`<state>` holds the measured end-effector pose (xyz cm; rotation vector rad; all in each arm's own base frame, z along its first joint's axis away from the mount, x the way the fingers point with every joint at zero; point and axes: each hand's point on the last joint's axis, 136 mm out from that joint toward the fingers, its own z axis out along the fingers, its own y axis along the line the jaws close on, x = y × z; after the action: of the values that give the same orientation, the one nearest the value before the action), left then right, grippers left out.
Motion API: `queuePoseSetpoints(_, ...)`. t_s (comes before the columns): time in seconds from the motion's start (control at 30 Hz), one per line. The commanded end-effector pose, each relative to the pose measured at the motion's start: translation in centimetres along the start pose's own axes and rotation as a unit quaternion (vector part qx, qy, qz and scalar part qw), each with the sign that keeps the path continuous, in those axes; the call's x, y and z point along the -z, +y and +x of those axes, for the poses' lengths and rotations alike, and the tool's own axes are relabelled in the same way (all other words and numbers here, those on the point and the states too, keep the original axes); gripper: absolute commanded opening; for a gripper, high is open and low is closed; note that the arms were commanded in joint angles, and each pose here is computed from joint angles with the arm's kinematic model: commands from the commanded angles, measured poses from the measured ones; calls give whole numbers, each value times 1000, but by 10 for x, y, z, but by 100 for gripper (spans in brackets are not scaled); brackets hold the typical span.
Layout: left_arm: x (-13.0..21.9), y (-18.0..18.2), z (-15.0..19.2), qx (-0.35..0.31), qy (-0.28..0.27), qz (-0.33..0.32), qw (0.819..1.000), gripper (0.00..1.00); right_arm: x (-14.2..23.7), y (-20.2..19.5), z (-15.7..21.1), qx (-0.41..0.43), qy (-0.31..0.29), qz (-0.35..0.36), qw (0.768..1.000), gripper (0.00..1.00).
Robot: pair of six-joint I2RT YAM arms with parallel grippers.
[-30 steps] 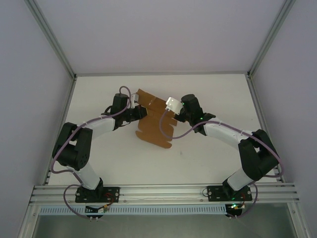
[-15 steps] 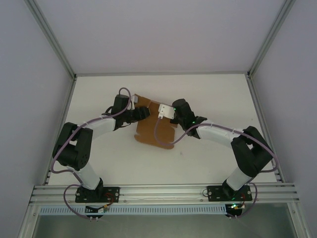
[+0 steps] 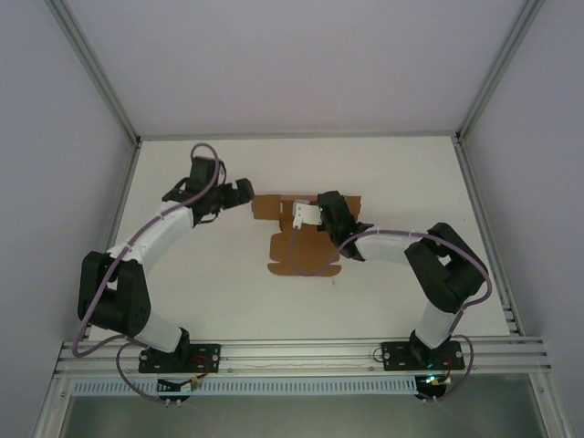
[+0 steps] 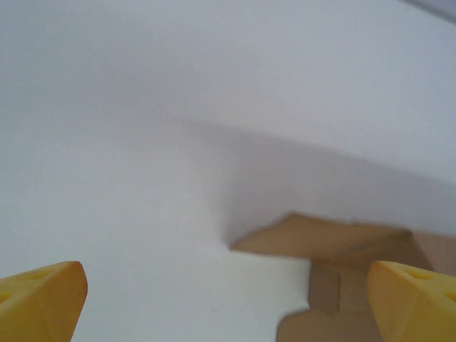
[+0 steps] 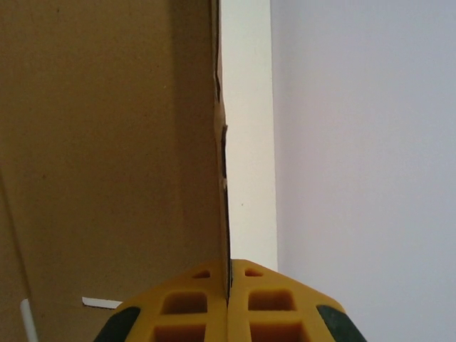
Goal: Assemble paper box
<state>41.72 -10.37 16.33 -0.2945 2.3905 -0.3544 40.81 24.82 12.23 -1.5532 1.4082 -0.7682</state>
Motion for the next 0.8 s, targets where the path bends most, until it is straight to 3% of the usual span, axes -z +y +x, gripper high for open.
queuePoseSetpoints(0.0, -20, 6, -14, -14, 13, -5, 1000, 100, 4, -19, -5, -8, -10, 34, 999, 0)
queuePoseSetpoints(0.1, -45, -14, -20, -39, 32, 41, 998, 100, 4, -15, -7, -8, -12, 28, 1000, 0)
queuePoseSetpoints(0.23, -78, -11, -21, -54, 60, 24, 996, 100, 5, -14, -7, -15, -13, 23, 1000, 0)
queuePoseSetpoints(0.37, -95, -17, 1, -62, 111, 50, 991, 94, 3, -13, -8, -25, -12, 16, 999, 0)
queuePoseSetpoints(0.63, -65, -46, 54, -84, 134, 144, 977, 71, -8, -10, -6, -26, 8, 19, 999, 0)
queuePoseSetpoints(0.77, -55, -64, 66, -101, 124, 189, 969, 58, -7, -10, -5, -35, 11, 13, 999, 0)
